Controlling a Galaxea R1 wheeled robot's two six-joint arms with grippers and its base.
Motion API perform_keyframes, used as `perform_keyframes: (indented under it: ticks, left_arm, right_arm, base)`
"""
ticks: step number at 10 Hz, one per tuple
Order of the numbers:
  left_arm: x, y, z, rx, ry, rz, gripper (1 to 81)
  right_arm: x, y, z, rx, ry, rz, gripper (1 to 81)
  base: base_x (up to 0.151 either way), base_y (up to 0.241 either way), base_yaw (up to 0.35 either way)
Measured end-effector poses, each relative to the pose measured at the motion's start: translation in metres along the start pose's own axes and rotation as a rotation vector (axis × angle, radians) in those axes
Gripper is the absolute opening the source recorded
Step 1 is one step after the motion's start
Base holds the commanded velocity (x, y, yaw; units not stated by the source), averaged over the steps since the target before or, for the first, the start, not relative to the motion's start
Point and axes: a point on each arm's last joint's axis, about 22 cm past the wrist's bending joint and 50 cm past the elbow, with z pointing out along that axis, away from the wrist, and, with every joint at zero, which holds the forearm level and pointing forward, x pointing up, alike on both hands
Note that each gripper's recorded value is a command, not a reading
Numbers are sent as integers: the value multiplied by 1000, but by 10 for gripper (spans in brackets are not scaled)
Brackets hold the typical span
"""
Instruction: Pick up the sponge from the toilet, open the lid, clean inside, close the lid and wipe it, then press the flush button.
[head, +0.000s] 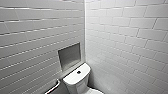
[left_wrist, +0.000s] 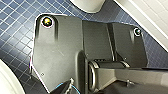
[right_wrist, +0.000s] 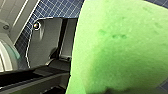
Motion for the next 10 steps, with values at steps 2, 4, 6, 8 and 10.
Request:
perform_keyframes:
  ticks: [2,4,6,8,10]
  left_arm:
    - [0,0,0,0,1,0,811]
    - [0,0,0,0,2,0,811]
    - [0,-1,0,1,2,0,811]
    - [-5,-2,-1,2,-2,-2,811]
    - [-4,-2,-1,3,-2,-1,811]
  right_arm:
    - [1,2,0,-8,1,-1,10]
    - [0,-1,1,-5,1,-1,10]
    - [0,-2,2,-4,1,-1,10]
    - [-4,-2,1,-4,-2,0,10]
    - [-9,1,1,-10,-9,1,10]
  base:
    - [0,0,0]
    - [0,0,0]
    - [0,0,0]
    - [69,0,0]
    - [76,0,0]
